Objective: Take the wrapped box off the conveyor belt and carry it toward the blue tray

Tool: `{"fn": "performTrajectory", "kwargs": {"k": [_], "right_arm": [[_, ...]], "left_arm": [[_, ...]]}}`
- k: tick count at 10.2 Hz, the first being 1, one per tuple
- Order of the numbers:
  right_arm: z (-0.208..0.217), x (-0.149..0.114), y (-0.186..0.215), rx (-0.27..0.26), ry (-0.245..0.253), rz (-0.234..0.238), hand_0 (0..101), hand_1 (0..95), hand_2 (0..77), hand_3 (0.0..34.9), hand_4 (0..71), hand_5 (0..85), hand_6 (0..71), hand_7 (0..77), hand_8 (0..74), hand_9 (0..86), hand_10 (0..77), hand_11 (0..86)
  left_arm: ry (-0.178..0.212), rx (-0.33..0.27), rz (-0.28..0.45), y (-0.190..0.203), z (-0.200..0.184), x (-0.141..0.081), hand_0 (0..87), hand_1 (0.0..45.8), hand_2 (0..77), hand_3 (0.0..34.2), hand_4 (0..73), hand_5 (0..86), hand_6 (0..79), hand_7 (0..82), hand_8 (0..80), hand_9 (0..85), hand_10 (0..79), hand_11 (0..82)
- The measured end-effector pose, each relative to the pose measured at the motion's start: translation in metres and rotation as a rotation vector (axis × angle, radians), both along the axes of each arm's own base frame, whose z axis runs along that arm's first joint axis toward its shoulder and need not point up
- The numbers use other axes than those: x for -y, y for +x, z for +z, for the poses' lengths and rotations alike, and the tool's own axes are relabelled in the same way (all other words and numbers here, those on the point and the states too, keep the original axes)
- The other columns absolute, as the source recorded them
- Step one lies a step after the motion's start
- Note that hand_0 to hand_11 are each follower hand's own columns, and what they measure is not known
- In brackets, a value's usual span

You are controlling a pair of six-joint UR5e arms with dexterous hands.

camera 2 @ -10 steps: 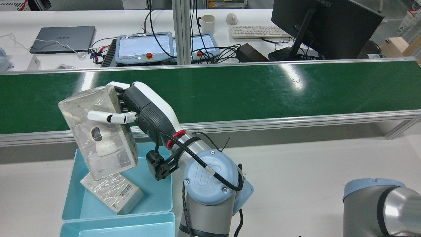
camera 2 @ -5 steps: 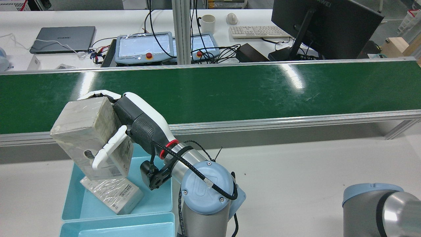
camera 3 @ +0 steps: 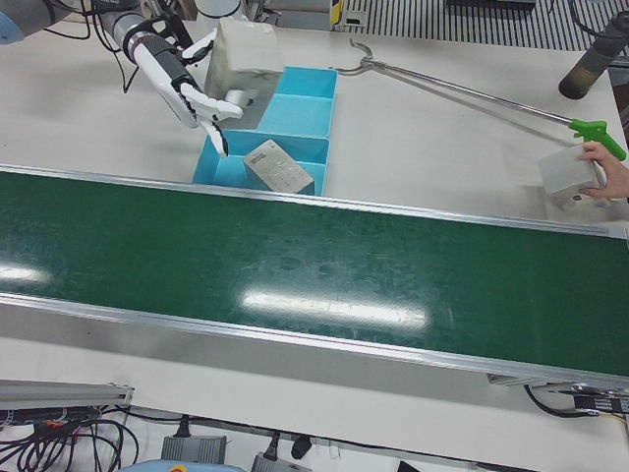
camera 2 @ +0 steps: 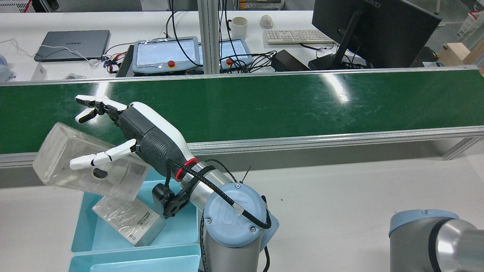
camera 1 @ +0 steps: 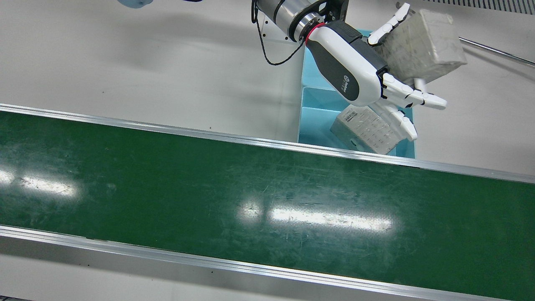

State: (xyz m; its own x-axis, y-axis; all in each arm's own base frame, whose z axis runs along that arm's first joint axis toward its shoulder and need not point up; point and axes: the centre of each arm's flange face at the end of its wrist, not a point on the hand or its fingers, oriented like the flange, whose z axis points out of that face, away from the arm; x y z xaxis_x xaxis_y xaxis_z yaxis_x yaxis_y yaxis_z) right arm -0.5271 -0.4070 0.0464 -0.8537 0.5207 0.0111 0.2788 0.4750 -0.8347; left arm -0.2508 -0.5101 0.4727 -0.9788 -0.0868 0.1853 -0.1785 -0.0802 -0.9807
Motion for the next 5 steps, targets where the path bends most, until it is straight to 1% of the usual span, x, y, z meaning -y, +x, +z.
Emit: {"fn": "performTrajectory", "kwargs": {"k": [1,2,3,4,5], "right_arm": [[-0.0022,-0.0008,0.0017,0.005,0.003,-0.001,48,24.5,14.2,0.0,11.5,11.5,0.0,43.1,0.0,0.5,0.0,0.5],[-0.0036,-0.0014,0.003,0.009,0.005,-0.001,48,5.4,1.6,0.0,11.5,11.5,2.2,43.1,0.0,1.1,0.0,1.1],[-0.0047,-0.002,0.0043,0.012,0.007,-0.002,48,5.4,1.6,0.0,11.5,11.5,2.2,43.1,0.0,1.1,0.0,1.1],[-0.006,-0.0028,0.0058,0.017,0.009,-0.004,48,12.0,1.1,0.0,10.4,11.5,2.2,34.9,0.0,1.1,0.0,1.1],[-0.0061,-0.0036,0.0091,0.022,0.012,-0.004,48,9.8,1.1,0.0,10.4,11.5,2.2,2.2,0.0,1.1,0.0,1.1]], "left_arm": [[0.0,0.0,0.0,0.0,0.0,0.0,0.0,0.0,1.1,0.0,0.0,1.1,0.5,0.5,0.5,0.5,0.5,0.5],[0.0,0.0,0.0,0.0,0.0,0.0,0.0,0.0,1.1,0.0,0.0,1.1,0.5,0.5,0.5,0.5,0.5,0.5],[0.0,0.0,0.0,0.0,0.0,0.0,0.0,0.0,0.5,0.0,0.0,1.1,0.5,0.5,0.5,0.5,0.5,0.5],[0.0,0.0,0.0,0.0,0.0,0.0,0.0,0.0,1.1,0.0,0.0,1.1,0.5,0.5,0.5,0.5,0.5,0.5],[0.0,0.0,0.0,0.0,0.0,0.0,0.0,0.0,1.1,0.0,0.0,1.1,0.5,0.5,0.5,0.5,0.5,0.5]]}}
